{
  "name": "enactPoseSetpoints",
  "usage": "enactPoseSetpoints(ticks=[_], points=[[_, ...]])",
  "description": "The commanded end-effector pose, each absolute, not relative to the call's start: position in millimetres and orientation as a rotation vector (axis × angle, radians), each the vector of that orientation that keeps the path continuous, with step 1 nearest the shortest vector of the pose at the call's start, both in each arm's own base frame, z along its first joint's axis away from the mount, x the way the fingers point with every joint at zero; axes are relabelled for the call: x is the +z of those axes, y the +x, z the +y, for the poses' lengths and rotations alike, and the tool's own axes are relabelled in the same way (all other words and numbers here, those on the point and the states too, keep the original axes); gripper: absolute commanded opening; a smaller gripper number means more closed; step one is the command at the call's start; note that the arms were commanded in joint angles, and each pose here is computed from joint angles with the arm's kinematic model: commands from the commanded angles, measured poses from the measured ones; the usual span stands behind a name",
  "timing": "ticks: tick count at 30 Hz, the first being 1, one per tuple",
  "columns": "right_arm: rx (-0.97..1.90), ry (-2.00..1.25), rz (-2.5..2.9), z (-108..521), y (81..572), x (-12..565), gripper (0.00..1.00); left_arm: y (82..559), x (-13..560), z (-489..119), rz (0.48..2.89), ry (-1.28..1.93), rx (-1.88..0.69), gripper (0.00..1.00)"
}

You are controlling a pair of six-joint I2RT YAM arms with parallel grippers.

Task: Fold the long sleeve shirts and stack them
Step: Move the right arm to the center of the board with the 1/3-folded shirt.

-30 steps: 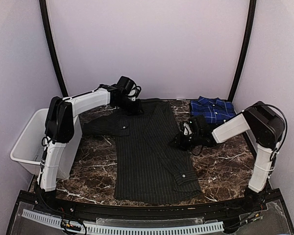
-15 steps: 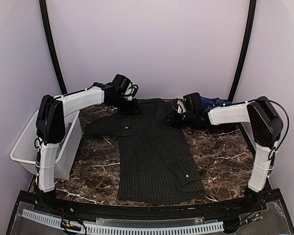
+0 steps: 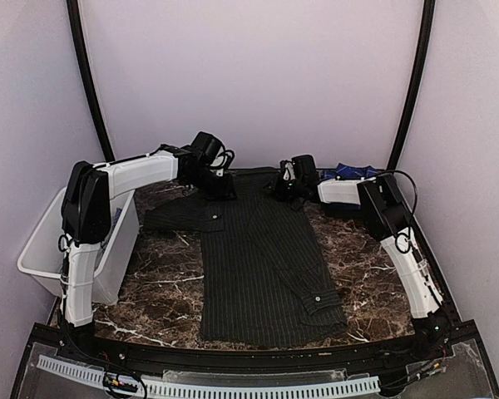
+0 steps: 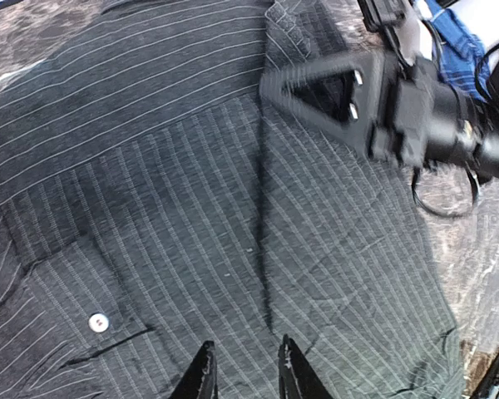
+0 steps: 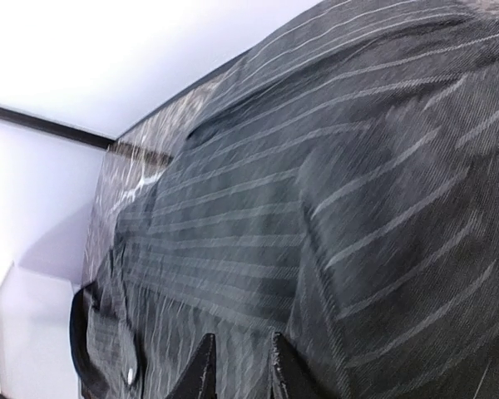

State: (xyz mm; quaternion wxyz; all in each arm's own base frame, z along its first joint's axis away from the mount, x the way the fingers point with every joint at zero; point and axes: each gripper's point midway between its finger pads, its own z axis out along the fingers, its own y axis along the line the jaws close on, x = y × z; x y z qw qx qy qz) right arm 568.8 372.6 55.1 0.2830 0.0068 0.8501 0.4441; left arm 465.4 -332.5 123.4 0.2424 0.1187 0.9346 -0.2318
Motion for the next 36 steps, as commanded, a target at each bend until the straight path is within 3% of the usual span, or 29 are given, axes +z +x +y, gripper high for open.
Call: enactPoseSetpoints(ticks=[1,11,19,23,31,36], points=[[1.258,0.157,2.245,372.6,597.4,46.1,0.20,463.9,145.5,-305.6,2.543,0.295,-0.507,0.25],[1.158,0.318,2.281,332.4,610.7,18.6,0.19,450.9,141.6,-260.9,2.569,0.204,-0.403,0.28],[1.163,0.282,2.258,331.1,611.8,39.8,0.20,447.0,122.8,-268.8,2.589,0.231,-0.461,0.34],[1.145,0.261,2.232,327.2,617.2,58.4,0.24,450.0,116.0,-275.1,2.594,0.232,-0.493,0.36],[1.302,-0.019,2.100,364.1,603.6,142.6,0.45,461.9,102.8,-285.8,2.570,0.248,-0.450,0.45],[1.255,-0.099,2.068,365.0,578.4,180.9,0.47,470.4,86.6,-291.6,2.553,0.249,-0.302,0.50]])
